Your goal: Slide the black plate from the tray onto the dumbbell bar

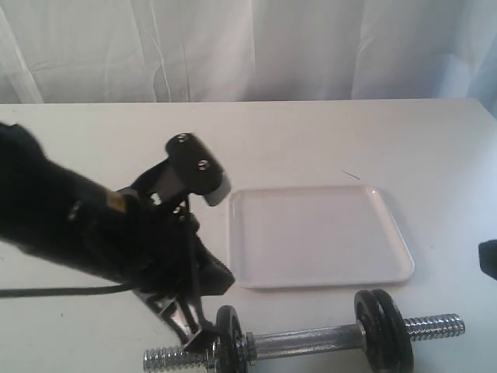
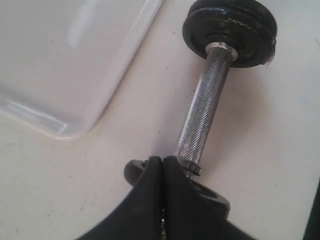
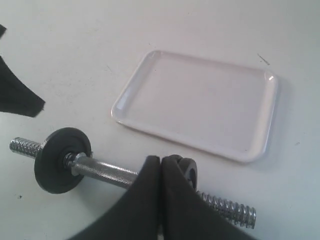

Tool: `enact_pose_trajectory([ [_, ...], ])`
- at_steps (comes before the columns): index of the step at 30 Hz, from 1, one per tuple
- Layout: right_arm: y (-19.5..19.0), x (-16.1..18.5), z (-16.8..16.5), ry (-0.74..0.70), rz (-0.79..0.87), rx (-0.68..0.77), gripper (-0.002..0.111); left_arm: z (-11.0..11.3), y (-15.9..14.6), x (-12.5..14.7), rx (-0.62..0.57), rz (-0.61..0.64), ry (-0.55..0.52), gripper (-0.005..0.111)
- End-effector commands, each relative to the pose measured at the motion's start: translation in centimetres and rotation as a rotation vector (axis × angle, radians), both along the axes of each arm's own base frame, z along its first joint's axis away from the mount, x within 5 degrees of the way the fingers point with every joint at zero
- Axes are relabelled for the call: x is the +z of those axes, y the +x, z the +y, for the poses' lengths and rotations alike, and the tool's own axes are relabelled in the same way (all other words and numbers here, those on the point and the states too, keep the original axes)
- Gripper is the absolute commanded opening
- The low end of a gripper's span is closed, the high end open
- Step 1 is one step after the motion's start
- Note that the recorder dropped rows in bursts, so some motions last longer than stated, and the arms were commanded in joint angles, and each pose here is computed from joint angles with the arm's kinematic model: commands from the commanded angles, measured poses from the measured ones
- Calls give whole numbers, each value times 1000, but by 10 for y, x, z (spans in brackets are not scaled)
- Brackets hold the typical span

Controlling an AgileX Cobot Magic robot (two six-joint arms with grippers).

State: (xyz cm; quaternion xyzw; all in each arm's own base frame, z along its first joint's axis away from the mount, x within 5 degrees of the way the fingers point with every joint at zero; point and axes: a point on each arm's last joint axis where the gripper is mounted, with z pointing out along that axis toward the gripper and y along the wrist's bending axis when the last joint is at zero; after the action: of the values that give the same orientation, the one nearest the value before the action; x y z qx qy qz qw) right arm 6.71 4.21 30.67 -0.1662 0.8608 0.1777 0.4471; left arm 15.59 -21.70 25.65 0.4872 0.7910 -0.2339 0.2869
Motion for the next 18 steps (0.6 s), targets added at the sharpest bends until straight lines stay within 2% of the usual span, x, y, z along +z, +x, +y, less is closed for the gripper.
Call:
enact_pose_trajectory([
  [1,-8,-10,-3,10,-29,-14,0,31,-19,9,115,-66,-118,0],
  [11,-18,-20,-7,23,-83,-17,0,92,-60,21,205,-255,-337,0],
  [16,-19,-21,-7,28,-58,-17,0,122,-66,8,311,-323,-343,0],
  [18,-19,-22,-7,27,-55,-16,0,131,-66,2,330,-371,-312,0],
])
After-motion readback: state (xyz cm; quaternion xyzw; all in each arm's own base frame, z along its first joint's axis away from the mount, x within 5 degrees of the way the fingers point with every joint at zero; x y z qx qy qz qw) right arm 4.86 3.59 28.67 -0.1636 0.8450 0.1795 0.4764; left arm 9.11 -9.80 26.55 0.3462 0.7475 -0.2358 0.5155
